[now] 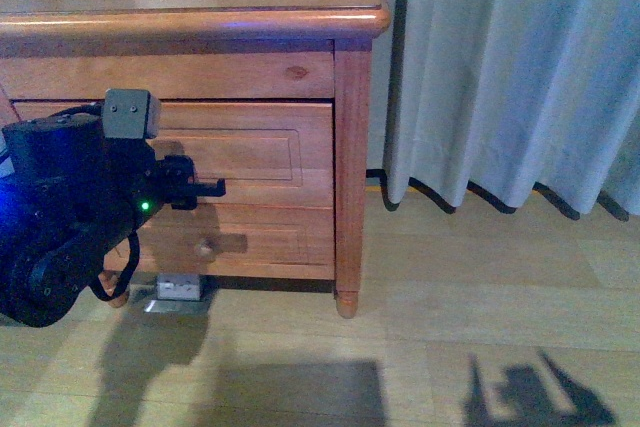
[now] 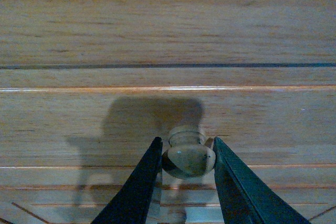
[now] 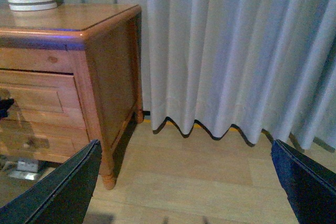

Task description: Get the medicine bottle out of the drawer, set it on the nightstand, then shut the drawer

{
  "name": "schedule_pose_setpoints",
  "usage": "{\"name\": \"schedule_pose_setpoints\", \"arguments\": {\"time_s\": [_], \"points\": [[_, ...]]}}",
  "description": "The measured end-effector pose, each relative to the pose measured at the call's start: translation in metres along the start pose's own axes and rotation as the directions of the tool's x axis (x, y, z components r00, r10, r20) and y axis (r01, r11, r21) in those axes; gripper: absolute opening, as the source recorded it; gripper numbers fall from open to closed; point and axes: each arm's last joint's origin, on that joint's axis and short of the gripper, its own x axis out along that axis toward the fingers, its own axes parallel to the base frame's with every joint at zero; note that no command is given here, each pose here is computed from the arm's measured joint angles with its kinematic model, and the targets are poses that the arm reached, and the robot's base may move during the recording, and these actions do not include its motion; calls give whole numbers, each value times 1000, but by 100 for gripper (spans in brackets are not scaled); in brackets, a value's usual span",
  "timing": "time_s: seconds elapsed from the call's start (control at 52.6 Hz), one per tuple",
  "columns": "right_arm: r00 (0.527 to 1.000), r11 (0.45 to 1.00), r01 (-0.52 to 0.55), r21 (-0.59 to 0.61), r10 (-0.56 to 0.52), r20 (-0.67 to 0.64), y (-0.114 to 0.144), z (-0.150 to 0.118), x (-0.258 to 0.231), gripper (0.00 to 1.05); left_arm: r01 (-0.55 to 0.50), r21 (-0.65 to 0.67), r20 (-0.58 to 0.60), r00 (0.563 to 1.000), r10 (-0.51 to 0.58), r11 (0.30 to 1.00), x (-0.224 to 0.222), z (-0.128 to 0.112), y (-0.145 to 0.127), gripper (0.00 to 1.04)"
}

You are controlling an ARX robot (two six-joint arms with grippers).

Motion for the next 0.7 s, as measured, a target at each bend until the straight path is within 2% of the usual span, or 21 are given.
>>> {"name": "schedule_pose_setpoints", "arguments": {"time_s": [0.285, 0.437, 0.704], "points": [[1000, 1000, 0, 0, 0, 0, 0, 0, 0, 98, 4, -1, -39, 999, -4, 1000, -41, -3, -2, 24], [1000, 1000, 0, 0, 0, 0, 0, 0, 0, 98, 27, -6, -104, 994, -28, 1000, -87, -4, -5, 24], [1000, 1000, 0, 0, 0, 0, 0, 0, 0, 98, 35, -9, -200, 979, -36, 999, -134, -10, -9, 24]]}}
